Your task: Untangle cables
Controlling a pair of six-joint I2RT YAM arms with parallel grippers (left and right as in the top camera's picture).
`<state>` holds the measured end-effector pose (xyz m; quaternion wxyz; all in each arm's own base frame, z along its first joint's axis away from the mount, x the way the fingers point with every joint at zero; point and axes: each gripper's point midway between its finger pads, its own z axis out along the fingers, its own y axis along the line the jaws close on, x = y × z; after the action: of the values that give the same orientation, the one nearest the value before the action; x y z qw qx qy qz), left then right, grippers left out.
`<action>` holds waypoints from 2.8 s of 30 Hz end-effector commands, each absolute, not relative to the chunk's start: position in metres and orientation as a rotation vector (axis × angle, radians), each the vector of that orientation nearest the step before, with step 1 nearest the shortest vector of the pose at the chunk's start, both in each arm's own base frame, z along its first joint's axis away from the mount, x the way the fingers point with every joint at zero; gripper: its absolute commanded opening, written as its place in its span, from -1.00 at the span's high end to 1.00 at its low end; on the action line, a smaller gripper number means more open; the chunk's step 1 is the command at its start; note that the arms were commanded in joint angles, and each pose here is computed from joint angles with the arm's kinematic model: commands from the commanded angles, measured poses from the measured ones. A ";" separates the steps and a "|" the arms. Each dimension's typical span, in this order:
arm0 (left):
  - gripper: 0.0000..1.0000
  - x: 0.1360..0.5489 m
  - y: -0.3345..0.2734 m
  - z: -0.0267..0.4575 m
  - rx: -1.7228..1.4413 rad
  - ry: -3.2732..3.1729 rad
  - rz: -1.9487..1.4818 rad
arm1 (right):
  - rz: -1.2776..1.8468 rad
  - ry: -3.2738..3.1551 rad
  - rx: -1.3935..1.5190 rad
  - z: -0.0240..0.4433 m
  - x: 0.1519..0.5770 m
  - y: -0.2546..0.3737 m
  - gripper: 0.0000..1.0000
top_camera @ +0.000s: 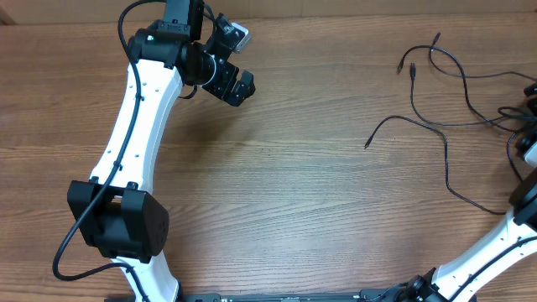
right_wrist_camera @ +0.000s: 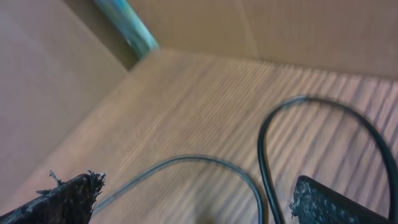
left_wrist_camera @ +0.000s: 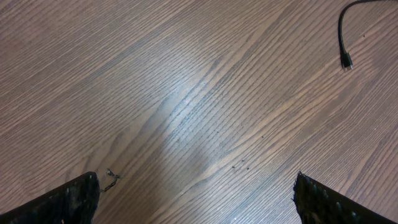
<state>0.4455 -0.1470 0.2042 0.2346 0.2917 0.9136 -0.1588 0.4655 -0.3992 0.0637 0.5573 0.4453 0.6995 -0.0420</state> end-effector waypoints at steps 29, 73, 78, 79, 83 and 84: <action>-0.99 0.446 -0.144 0.221 0.781 2.475 -0.418 | 0.165 2.097 0.313 0.316 0.384 -0.086 -1.00; -0.99 0.446 -0.144 0.221 0.781 2.475 -0.418 | 0.386 2.482 0.010 0.257 0.327 0.048 -1.00; -0.99 0.446 -0.144 0.221 0.781 2.475 -0.418 | 0.386 2.482 0.010 0.257 0.327 0.048 -1.00; -0.99 0.447 -0.144 0.220 0.781 2.478 -0.419 | 0.386 2.482 0.010 0.257 0.327 0.048 -1.00; -0.99 0.447 -0.144 0.218 0.781 2.481 -0.420 | 0.386 2.482 0.010 0.257 0.327 0.048 -1.00; -0.99 0.447 -0.144 0.218 0.781 2.481 -0.420 | 0.386 2.482 0.010 0.257 0.327 0.048 -1.00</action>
<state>0.4457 -0.1465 0.2041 0.2345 0.2914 0.9140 -0.1573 0.3267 0.0473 0.2542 0.3043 0.0109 0.9407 0.1494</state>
